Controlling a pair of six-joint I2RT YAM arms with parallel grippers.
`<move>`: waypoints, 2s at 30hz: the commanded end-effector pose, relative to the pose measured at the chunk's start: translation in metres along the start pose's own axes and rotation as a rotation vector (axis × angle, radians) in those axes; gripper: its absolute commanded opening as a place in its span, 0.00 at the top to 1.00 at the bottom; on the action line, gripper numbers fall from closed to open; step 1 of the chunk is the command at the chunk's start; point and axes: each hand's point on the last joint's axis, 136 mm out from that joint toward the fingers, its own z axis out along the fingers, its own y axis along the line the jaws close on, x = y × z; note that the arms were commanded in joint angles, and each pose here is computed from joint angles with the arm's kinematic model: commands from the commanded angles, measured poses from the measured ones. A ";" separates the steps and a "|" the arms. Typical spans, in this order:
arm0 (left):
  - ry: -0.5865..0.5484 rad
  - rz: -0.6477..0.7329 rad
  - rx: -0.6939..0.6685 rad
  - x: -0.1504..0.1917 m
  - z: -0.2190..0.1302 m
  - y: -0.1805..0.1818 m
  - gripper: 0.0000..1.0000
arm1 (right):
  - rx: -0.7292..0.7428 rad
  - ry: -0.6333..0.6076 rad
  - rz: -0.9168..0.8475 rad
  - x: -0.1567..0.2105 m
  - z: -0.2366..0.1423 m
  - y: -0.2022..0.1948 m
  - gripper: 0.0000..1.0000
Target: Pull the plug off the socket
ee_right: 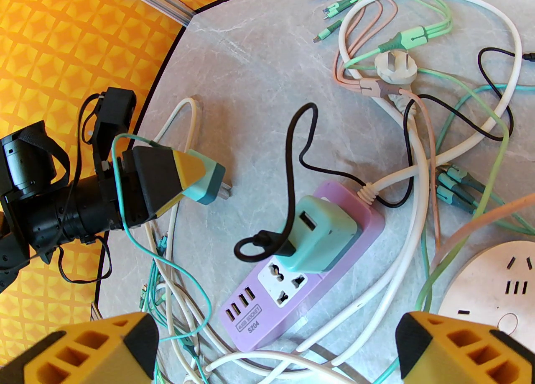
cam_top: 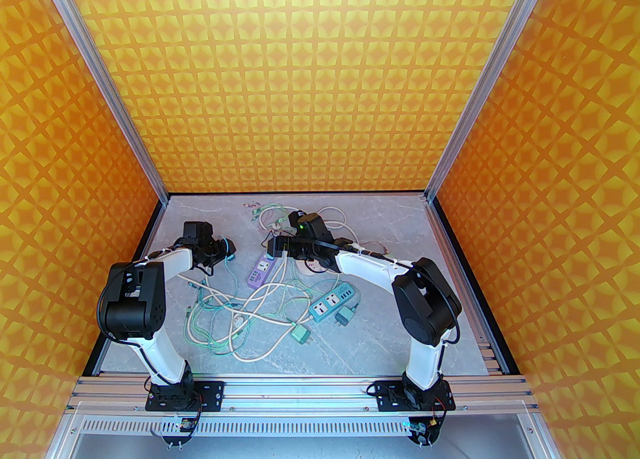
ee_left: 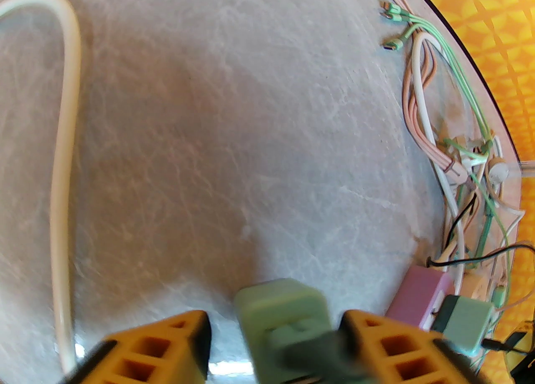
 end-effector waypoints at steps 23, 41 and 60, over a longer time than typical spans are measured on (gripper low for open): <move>0.213 0.114 -0.422 0.019 -0.077 0.041 0.29 | 0.003 -0.025 -0.005 0.001 -0.012 0.004 0.02; 0.285 0.379 -0.905 -0.007 -0.106 0.084 0.29 | -0.027 -0.058 -0.032 -0.003 -0.026 0.013 0.02; -0.319 0.254 0.025 -0.042 -0.152 -0.101 0.01 | 0.069 -0.088 -0.034 0.001 -0.041 -0.009 0.02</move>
